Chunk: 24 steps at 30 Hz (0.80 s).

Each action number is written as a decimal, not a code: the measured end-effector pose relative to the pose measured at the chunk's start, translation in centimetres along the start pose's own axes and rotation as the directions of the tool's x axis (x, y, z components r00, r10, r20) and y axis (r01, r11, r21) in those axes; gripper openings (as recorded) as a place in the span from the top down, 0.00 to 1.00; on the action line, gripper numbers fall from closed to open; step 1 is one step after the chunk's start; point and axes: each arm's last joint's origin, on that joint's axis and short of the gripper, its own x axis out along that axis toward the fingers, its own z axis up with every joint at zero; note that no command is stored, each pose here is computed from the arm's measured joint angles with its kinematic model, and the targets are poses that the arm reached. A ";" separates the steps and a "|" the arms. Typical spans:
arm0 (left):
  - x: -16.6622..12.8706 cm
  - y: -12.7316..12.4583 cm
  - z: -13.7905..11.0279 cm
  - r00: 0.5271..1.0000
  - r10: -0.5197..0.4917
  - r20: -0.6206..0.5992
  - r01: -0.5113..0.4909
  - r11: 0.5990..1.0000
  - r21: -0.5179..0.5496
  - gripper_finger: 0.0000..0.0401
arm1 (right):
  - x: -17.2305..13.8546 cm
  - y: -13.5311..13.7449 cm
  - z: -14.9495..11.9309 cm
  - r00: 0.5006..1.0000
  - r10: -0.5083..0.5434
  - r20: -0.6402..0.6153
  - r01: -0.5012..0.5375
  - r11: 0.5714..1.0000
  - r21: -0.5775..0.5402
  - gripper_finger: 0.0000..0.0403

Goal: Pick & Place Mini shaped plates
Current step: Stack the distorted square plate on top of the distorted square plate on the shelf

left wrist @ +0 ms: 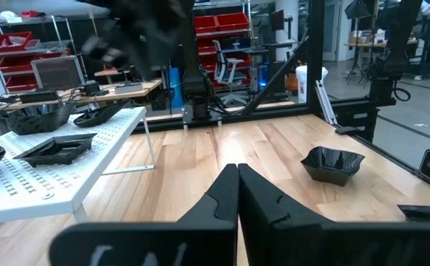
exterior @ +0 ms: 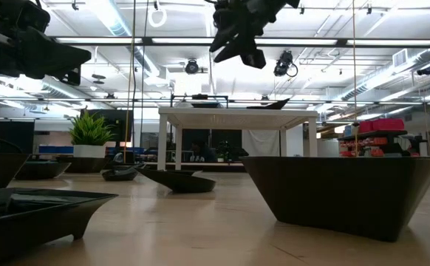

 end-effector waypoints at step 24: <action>0.0 0.0 0.0 1.000 0.000 0.000 0.000 1.000 0.000 0.99 | 6.9 10.3 -16.9 0.966 0.065 -0.249 -0.071 0.997 -0.013 0.74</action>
